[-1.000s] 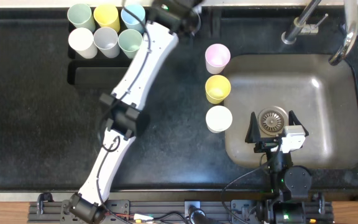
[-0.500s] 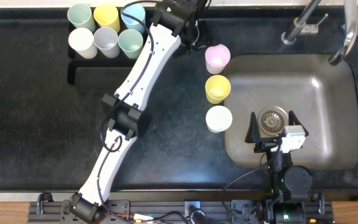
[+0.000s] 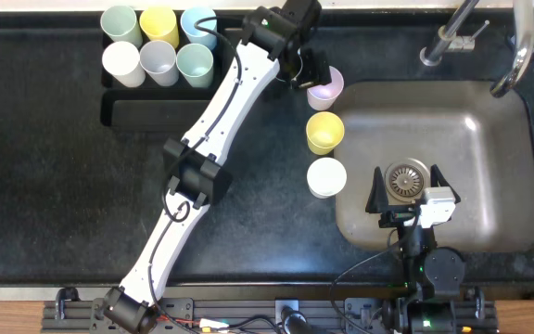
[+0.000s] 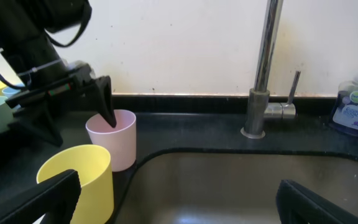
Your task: Store Cups
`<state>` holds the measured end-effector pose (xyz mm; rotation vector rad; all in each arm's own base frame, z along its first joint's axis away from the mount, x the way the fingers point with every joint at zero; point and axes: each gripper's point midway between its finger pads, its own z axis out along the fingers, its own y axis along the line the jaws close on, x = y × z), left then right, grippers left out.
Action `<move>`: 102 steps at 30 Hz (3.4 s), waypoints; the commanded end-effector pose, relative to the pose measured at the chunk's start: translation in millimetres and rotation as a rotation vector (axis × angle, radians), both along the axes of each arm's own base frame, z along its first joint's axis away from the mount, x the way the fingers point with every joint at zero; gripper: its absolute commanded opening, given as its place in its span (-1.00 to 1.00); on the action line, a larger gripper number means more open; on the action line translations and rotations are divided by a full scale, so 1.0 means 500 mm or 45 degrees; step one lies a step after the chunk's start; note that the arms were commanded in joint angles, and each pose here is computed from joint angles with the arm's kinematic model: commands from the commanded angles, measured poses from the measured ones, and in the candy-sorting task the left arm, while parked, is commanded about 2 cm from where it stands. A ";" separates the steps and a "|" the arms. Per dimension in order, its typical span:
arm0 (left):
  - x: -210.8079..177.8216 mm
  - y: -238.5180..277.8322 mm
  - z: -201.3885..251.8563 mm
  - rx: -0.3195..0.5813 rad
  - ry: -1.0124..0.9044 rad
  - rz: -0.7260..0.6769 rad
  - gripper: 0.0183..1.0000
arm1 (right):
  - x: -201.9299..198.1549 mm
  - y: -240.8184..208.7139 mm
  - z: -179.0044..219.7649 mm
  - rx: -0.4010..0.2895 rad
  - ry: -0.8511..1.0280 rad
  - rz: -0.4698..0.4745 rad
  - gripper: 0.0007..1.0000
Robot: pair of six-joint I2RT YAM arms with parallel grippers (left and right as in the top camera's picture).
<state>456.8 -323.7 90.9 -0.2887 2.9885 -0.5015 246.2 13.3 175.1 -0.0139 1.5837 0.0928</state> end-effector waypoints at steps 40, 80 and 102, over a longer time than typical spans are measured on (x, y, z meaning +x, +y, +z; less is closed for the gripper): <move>0.022 0.216 0.273 0.166 -0.313 0.270 -0.96 | 0.000 0.002 -0.006 -0.004 -0.003 0.006 0.99; -0.101 0.843 0.106 0.246 -0.133 0.773 -0.96 | 0.000 0.002 -0.006 -0.004 -0.003 0.006 1.00; -0.088 0.847 0.015 0.374 -0.020 0.791 -0.96 | 0.000 0.002 -0.006 -0.004 -0.003 0.006 0.99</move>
